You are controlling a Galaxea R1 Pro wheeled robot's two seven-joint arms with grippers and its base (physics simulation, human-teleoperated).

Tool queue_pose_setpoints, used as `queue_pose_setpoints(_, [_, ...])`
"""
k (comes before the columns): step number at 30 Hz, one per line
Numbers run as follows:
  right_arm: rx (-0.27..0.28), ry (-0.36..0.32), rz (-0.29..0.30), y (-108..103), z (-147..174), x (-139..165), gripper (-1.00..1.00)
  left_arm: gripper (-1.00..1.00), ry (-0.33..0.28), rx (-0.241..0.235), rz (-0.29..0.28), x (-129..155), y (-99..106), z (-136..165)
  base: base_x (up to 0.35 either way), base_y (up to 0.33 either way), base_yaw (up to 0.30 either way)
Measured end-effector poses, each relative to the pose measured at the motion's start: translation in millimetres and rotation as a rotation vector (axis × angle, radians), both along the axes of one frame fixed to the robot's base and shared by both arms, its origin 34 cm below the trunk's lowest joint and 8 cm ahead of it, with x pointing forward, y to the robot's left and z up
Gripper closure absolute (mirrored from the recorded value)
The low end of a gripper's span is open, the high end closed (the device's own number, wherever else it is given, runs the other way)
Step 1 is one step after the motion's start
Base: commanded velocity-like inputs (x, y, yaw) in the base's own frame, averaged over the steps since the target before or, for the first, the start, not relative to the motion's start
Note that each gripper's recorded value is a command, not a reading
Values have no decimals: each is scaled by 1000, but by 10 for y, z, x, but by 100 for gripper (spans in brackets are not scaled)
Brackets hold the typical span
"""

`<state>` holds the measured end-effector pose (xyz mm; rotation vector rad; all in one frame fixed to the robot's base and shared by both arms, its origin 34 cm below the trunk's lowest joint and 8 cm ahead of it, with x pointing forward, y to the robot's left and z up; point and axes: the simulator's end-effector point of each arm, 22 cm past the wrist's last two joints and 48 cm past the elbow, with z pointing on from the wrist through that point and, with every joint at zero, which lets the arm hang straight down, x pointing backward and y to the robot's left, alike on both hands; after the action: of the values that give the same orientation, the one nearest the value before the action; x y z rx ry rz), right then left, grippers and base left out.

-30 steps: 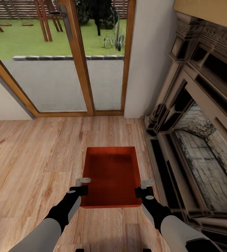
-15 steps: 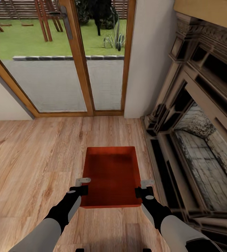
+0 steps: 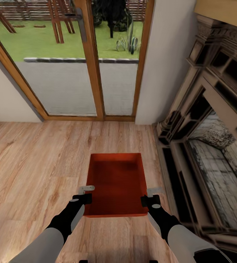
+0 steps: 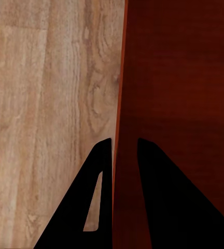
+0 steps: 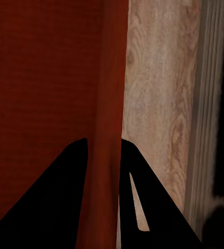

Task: Move the two storage containers from the living room to the garage. In the garage, place one container on the floor and stack the other container on top of it (either order is fine).

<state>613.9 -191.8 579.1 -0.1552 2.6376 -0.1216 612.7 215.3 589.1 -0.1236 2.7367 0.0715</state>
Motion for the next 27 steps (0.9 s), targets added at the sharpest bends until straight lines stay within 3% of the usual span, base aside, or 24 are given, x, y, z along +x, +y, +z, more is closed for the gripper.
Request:
queue_pose_setpoints(20, [1,-17,-1,1,81,62,100,100,-17,1,-1,63,1,82,0,0,237])
queue_pose_setpoints(27, [0,-28,-1,-6,129,97,100,100,-27,0,-1,99,-5,131,0,0,82])
